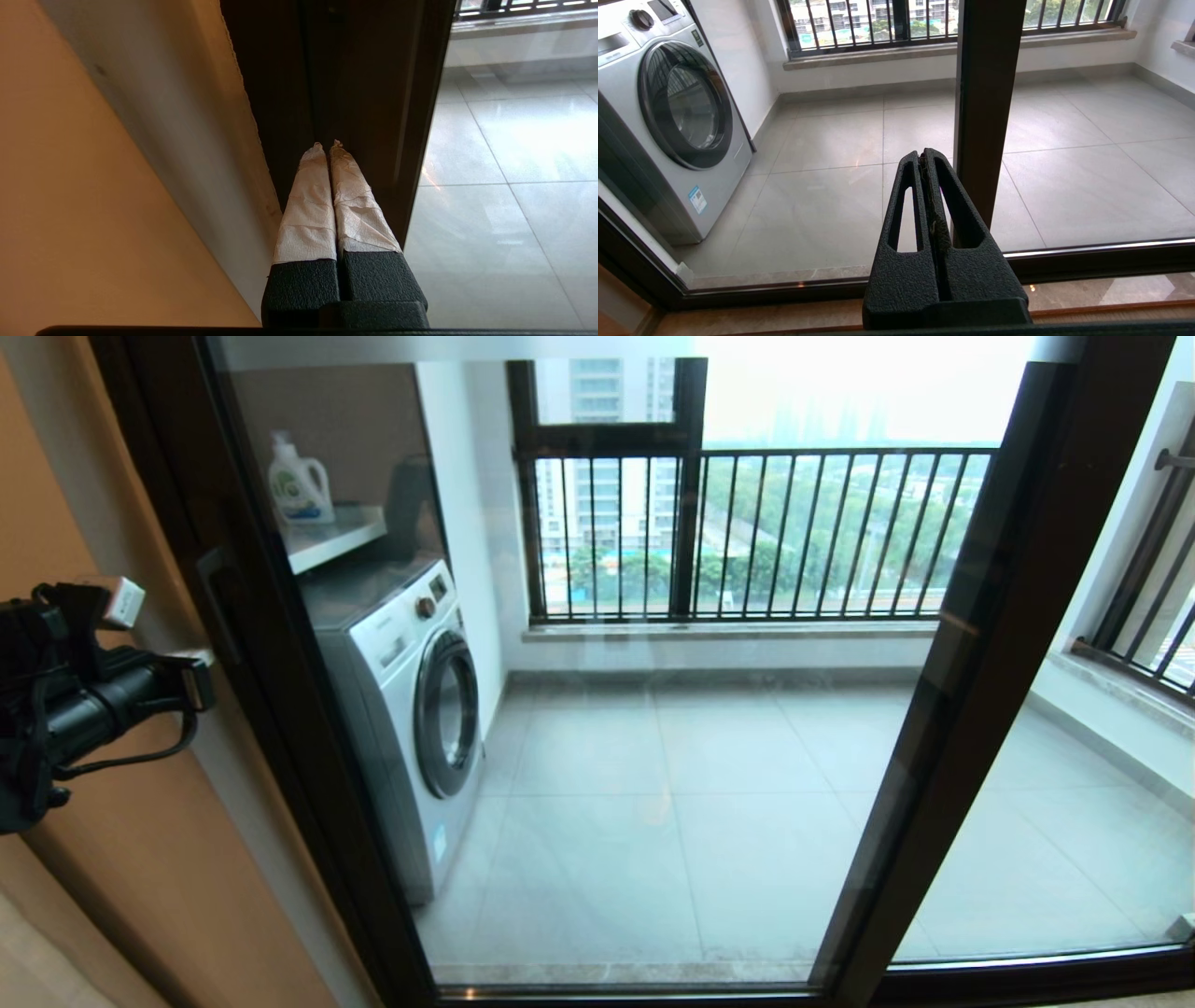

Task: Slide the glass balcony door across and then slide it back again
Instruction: Open the slid door

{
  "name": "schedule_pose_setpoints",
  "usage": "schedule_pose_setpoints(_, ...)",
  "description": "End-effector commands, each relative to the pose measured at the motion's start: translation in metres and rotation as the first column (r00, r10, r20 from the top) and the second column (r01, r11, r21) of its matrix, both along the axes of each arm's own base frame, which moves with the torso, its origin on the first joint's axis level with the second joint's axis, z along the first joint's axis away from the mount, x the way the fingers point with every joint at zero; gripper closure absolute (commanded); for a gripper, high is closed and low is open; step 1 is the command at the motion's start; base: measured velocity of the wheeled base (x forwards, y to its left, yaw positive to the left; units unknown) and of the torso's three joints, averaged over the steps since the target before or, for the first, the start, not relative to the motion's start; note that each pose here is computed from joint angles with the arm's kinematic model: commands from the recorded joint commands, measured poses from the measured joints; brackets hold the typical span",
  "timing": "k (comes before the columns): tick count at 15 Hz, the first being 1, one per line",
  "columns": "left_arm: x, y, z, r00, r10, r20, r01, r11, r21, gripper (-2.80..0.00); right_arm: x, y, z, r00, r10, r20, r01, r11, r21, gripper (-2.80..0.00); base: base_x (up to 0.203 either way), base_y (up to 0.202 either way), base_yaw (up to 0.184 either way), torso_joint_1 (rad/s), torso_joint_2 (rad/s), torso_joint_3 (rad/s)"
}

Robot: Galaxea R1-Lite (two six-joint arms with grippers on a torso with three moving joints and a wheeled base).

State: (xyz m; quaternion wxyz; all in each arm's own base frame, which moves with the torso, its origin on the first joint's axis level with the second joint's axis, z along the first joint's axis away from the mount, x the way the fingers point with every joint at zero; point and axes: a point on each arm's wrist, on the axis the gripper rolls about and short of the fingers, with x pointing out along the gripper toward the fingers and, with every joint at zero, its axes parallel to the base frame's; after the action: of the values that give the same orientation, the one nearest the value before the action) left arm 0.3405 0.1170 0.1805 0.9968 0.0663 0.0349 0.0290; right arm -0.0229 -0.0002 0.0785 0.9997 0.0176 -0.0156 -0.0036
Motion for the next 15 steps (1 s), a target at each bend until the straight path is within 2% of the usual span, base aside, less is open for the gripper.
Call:
schedule_pose_setpoints(1,0.014,0.004,-0.008,1.0,-0.002,0.007,0.002,1.0,0.001,0.0,0.001,0.0,-0.003,1.0,0.0,-0.012,0.0,1.0,0.0,0.0,0.0,0.0,0.0,0.0,0.0,0.0)
schedule_pose_setpoints(7,0.025,0.004,0.0,0.999,-0.016,0.042,0.016,1.0,0.013,0.0,0.001,0.0,-0.003,1.0,0.0,-0.011,0.0,1.0,0.0,0.0,0.0,0.0,0.0,0.0,0.0,0.0)
schedule_pose_setpoints(15,0.026,-0.041,0.008,0.991,-0.122,0.053,0.122,0.992,0.011,0.0,0.001,0.0,-0.003,1.0,0.0,-0.011,0.0,1.0,0.0,0.0,0.0,0.0,0.0,0.0,0.0,0.0)
